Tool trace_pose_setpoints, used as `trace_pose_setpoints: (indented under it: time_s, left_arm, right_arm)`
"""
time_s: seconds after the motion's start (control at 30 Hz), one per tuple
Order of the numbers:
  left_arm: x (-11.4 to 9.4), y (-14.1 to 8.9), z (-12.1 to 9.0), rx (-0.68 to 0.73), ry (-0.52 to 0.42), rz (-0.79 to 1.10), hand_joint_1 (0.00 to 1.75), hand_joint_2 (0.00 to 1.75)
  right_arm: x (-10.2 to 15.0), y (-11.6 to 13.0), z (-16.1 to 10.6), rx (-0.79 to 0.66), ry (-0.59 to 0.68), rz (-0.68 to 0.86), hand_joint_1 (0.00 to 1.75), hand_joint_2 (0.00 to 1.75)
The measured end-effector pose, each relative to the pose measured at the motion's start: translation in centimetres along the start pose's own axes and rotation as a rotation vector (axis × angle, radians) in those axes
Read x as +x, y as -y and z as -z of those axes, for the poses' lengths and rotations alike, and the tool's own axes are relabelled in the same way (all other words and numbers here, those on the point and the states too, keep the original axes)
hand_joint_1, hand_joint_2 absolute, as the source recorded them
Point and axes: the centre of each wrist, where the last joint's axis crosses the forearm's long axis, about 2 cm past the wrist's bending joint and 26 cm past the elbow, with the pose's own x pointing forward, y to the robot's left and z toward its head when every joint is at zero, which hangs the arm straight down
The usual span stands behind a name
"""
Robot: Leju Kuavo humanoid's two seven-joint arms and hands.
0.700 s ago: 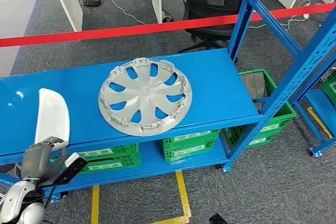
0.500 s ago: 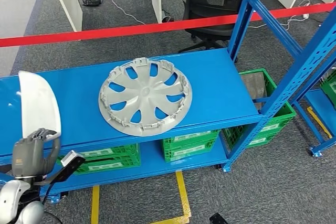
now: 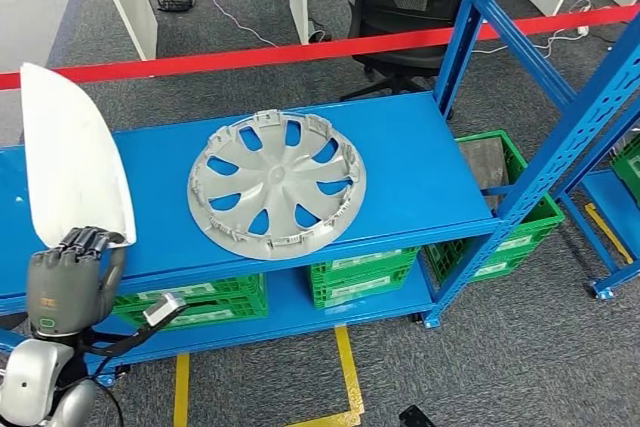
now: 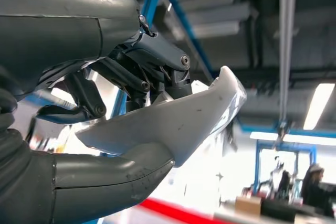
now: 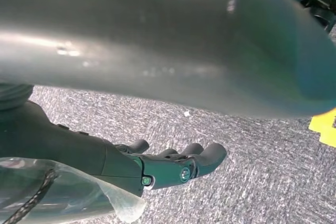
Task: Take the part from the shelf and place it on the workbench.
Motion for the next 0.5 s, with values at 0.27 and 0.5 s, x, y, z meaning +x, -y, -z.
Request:
trace_pose_setpoints:
  time_s: [0.27, 0.5]
  left_arm:
    - [0.7, -2.1, 2.1, 0.122, 0.063, 0.047, 1.75, 1.75]
    - [0.9, -3.6, 3.0, 0.193, 0.08, 0.054, 1.75, 1.75]
  right_arm:
    - [0.1, 0.0, 0.0, -0.002, 0.001, 0.003, 0.0, 0.0]
    - [0.1, 0.0, 0.0, -0.005, 0.002, 0.006, 0.0, 0.0]
